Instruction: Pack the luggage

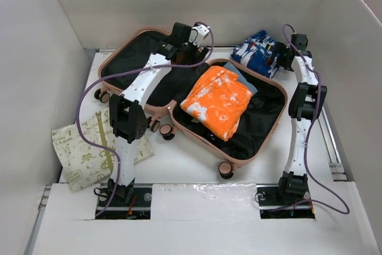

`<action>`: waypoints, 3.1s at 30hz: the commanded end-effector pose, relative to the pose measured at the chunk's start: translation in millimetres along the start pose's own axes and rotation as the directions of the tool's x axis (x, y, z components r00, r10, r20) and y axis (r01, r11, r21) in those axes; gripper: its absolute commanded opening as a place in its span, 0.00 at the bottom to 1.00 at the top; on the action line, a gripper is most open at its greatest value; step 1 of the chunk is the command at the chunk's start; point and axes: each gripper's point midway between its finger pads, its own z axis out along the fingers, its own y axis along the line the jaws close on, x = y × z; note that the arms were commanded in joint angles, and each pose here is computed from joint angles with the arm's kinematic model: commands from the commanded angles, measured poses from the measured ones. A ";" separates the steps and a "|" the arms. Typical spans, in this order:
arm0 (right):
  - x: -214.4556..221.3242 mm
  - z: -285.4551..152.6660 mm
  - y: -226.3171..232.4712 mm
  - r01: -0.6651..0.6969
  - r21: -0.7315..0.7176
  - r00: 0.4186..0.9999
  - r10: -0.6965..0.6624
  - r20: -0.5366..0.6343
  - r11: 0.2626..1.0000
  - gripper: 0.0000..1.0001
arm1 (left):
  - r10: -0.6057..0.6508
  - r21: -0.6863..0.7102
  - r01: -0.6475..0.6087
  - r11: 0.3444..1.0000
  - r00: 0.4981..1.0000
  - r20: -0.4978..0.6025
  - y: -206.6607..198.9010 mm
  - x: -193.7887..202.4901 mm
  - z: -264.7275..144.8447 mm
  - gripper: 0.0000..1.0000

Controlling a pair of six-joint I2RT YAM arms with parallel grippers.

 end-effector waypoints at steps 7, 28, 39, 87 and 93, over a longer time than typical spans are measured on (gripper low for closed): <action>40.2 31.6 23.0 -0.179 0.007 0.981 0.179 -0.074 0.984 0.87 | -0.052 -0.098 0.058 0.993 0.996 0.070 37.0 -24.5 -10.3 0.92; -73.3 -38.7 86.1 -0.324 -0.484 0.908 0.411 0.084 0.813 0.00 | -0.117 -0.210 0.136 0.968 0.988 0.100 104.1 -17.3 -31.4 0.92; -133.1 -133.4 117.2 -0.362 -0.642 0.815 0.564 0.135 0.676 0.00 | -0.145 -0.190 0.171 0.967 0.980 0.139 100.1 -19.8 -58.5 0.92; 81.1 -372.2 236.8 -0.400 -0.780 0.828 0.554 -0.083 0.481 0.00 | -0.183 -0.135 0.202 0.970 0.973 0.139 92.5 12.8 -109.5 0.92; 178.9 -342.2 188.1 -0.516 -0.619 0.824 0.541 -0.169 0.592 0.00 | -0.154 -0.132 0.168 0.977 0.982 0.109 70.7 21.8 -108.6 0.92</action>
